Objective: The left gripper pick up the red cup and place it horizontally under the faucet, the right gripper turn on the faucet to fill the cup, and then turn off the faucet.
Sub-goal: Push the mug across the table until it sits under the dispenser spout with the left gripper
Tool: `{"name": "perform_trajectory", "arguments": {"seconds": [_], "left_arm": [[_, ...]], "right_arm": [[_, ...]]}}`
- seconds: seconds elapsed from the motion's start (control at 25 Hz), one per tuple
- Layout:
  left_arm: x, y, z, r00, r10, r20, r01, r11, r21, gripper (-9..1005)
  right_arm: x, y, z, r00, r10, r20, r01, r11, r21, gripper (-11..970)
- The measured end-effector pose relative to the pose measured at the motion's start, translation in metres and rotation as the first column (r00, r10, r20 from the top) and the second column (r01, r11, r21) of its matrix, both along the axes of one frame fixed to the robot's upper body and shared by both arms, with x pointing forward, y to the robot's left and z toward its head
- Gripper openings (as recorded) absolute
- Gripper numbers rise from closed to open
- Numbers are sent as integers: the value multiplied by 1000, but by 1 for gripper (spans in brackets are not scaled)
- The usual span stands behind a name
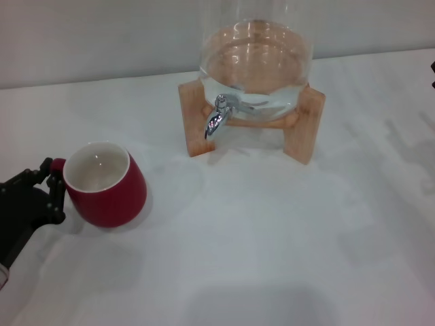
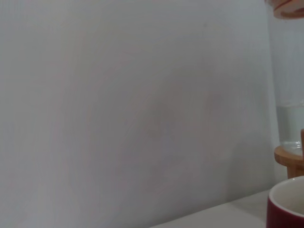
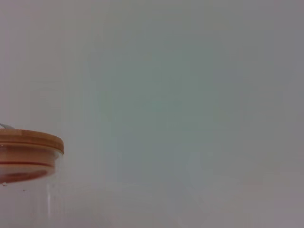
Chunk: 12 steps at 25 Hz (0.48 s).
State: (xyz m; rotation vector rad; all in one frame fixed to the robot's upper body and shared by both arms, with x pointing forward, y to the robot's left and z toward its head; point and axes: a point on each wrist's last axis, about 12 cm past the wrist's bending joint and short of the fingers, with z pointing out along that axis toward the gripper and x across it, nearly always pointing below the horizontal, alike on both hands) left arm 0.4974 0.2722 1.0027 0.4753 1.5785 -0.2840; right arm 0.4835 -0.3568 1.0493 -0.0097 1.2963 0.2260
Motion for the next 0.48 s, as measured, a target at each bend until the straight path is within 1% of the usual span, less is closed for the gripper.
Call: {"name": "perform_trajectory", "arguments": {"seconds": [0.24, 0.48], "left_arm": [[16, -5, 7, 1000, -29, 5, 29, 1000, 0, 119], [29, -14, 11, 998, -60, -3, 60, 998, 25, 119]], "right_arm": [[1, 1, 2, 1000, 7, 11, -7, 1000, 1, 792], [2, 2, 3, 1000, 10, 17, -10, 1000, 2, 792]]}}
